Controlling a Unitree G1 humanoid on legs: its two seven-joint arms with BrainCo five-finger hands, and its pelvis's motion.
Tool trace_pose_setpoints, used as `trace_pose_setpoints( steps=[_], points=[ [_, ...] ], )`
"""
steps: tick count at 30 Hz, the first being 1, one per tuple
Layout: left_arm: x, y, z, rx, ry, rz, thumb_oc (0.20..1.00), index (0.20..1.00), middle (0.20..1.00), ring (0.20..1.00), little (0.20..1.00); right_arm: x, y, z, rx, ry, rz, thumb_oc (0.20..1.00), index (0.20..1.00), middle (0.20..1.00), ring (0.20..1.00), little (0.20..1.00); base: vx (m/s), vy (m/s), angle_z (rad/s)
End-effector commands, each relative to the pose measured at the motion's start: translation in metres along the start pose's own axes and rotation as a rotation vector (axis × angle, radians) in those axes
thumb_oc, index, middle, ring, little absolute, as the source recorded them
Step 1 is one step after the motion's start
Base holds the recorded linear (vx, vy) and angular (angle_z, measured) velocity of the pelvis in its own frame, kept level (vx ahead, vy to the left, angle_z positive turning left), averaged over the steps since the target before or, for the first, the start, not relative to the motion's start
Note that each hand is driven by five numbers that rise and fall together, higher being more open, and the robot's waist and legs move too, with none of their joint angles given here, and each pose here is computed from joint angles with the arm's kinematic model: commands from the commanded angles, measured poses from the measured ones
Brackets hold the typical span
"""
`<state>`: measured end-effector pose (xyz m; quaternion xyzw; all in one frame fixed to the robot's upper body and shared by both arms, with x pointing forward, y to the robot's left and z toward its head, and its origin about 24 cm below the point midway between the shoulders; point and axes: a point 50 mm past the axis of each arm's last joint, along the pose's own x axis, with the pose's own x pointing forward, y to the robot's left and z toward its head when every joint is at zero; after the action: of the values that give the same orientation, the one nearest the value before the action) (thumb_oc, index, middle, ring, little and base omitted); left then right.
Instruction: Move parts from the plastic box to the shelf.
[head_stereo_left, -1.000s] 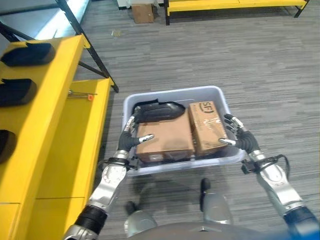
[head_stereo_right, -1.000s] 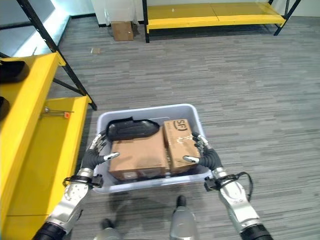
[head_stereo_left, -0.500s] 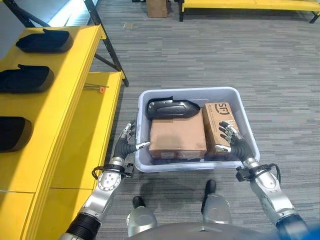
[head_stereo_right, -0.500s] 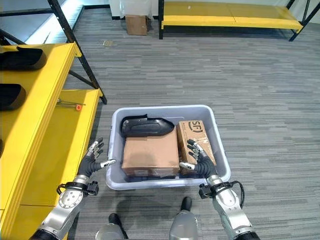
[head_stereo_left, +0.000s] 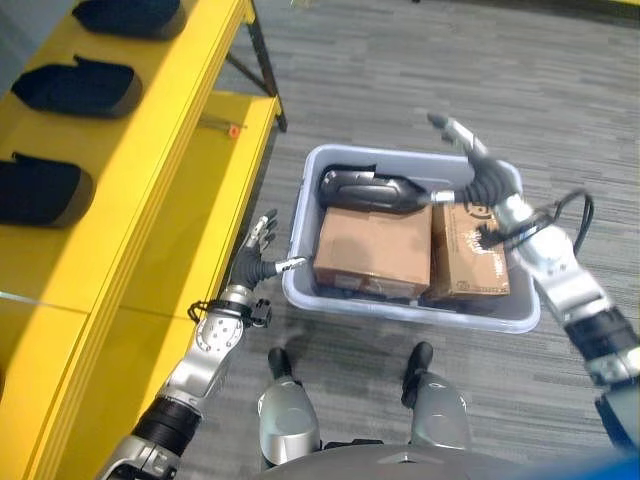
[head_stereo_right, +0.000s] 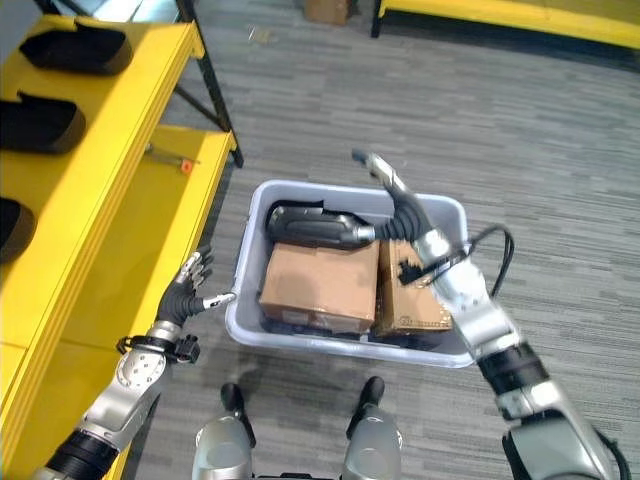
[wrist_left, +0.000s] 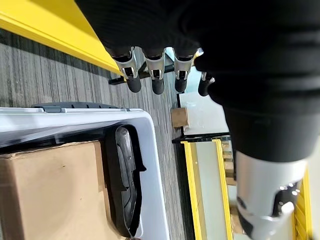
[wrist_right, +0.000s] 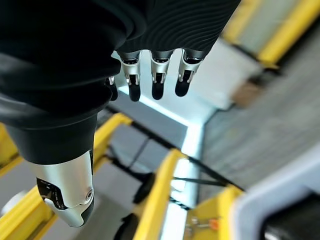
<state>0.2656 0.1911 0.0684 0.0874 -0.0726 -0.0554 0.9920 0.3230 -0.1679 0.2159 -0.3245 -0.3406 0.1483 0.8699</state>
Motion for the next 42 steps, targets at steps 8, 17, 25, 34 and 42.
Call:
trace_pose_setpoints(
  steps=[8,17,25,34,42],
  points=[
    [0.013,-0.019,0.054,-0.037,-0.255,-0.128,1.000,1.000,1.000,1.000,1.000,0.027,-0.015,-0.022,-0.240,0.146,-0.008,1.000,1.000,1.000,1.000,1.000,-0.09,-0.013,0.16],
    [0.019,-0.029,0.079,-0.067,-0.344,-0.191,1.000,1.000,1.000,1.000,1.000,0.033,-0.034,-0.052,-0.365,0.332,-0.097,1.000,1.000,1.000,1.000,1.000,-0.02,-0.027,0.10],
    [0.029,-0.037,0.086,-0.041,-0.346,-0.243,1.000,1.000,1.000,1.000,1.000,0.047,-0.054,-0.051,-0.525,0.353,-0.206,1.000,1.000,1.000,1.000,1.000,-0.03,-0.003,0.03],
    [0.030,-0.044,0.087,-0.088,-0.339,-0.196,1.000,1.000,1.000,1.000,1.000,0.057,-0.065,-0.023,-0.019,0.175,-0.610,1.000,1.000,1.000,1.000,1.000,-0.01,0.064,-0.02],
    [0.031,-0.048,0.088,-0.095,-0.340,-0.172,1.000,1.000,1.000,1.000,1.000,0.072,-0.021,0.020,-0.404,-0.004,-0.415,1.000,1.000,1.000,1.000,1.000,0.01,0.043,-0.06]
  ],
)
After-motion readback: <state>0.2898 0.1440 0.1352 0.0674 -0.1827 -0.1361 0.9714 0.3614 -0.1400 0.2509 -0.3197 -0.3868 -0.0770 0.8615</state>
